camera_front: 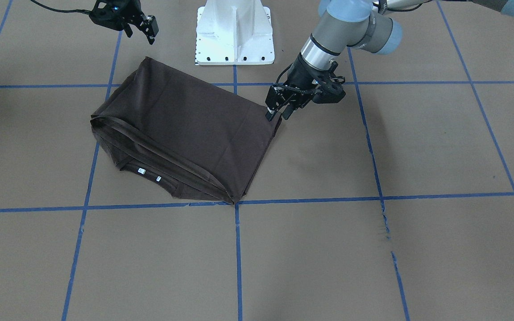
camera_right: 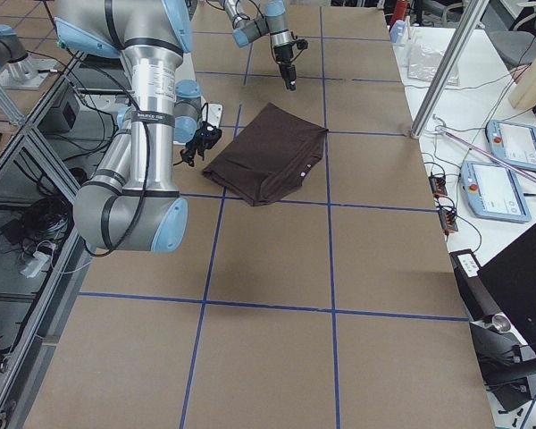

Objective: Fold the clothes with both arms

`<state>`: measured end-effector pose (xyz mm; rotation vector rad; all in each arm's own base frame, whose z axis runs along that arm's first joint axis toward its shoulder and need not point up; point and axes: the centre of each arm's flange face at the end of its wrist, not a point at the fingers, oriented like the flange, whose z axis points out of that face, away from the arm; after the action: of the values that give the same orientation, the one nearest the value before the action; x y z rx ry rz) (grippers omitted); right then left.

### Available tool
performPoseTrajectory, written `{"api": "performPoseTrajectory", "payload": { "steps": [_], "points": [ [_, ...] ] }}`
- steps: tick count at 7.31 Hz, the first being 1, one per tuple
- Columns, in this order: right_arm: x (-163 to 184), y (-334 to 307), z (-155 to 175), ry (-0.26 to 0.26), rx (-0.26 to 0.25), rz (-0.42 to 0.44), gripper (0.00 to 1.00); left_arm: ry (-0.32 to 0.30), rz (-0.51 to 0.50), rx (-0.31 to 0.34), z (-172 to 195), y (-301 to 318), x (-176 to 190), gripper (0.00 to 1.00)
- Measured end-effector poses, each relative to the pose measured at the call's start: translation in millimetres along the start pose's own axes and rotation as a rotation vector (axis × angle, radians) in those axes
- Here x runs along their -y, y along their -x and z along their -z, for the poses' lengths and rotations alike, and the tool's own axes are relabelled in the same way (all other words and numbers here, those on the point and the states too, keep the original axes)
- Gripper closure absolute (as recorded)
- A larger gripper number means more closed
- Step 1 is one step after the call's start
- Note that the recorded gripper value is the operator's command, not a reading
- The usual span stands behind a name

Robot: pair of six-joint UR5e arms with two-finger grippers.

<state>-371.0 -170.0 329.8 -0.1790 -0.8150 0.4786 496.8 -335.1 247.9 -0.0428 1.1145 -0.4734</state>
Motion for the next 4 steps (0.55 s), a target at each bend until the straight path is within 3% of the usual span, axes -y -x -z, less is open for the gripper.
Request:
{"api": "performPoseTrajectory", "payload": {
  "steps": [2,4],
  "points": [
    [48,10,16,-0.083,0.046,-0.075,0.00,-0.016,-0.020,0.084,-26,13,-35,0.41],
    [60,16,20,-0.103,0.063,-0.084,0.00,-0.024,-0.031,0.116,-42,20,-39,0.46]
  ]
}}
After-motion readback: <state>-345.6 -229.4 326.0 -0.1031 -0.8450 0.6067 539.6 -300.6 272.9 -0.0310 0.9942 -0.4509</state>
